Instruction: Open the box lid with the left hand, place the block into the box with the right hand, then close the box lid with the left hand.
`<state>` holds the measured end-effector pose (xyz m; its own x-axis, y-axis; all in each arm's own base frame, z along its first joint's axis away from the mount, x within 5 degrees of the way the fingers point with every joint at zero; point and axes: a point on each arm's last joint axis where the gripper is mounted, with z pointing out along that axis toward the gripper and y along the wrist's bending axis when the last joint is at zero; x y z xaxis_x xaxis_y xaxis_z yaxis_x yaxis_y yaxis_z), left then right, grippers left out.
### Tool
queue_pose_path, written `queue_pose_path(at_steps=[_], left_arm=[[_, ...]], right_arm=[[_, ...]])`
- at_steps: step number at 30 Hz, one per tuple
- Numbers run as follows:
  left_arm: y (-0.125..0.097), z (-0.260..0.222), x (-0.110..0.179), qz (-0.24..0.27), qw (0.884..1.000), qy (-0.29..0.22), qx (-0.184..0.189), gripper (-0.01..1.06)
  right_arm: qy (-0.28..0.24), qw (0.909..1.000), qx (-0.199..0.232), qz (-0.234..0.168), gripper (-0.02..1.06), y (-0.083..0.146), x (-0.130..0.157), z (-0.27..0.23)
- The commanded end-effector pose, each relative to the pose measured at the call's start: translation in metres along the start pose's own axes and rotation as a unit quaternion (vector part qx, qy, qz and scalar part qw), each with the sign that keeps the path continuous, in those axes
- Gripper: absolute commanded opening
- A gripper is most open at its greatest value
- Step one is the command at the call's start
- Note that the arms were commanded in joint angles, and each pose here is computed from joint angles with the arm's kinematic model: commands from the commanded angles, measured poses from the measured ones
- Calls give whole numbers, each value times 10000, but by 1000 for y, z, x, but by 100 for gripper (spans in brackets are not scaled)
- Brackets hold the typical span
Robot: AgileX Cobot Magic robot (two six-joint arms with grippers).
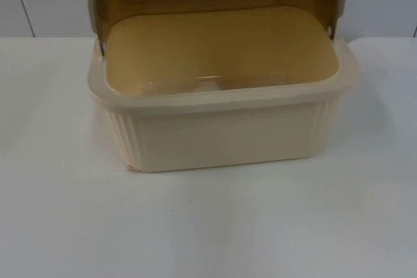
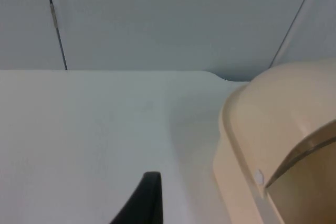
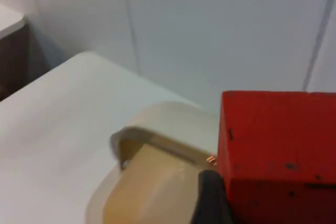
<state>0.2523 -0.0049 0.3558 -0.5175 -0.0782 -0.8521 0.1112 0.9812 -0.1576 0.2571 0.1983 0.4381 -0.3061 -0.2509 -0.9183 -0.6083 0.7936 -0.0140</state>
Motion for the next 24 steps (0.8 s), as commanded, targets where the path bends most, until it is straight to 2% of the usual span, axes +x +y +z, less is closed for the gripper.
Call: queue_pose_path(at_steps=[1,8,10,11,14,24], left_arm=[[-1,-2,0,44,10000,-24,-23,102],[0,-2,0,84,10000,-15,-44,102],[0,-2,0,84,10000,-15,-44,102],[0,-2,0,84,10000,-15,-44,102],[0,-2,0,84,10000,-15,-44,102],[1,2,1,71,10000,39,-46,102]], right_arm=[[-104,9998,-149,-17,0,11,13,9],[-73,9990,-260,360,0,18,70,38],[51,9991,-235,355,0,17,87,45],[51,9991,-235,355,0,17,87,45],[427,9983,-133,386,0,11,109,62],[762,9971,-73,-27,0,7,147,117]])
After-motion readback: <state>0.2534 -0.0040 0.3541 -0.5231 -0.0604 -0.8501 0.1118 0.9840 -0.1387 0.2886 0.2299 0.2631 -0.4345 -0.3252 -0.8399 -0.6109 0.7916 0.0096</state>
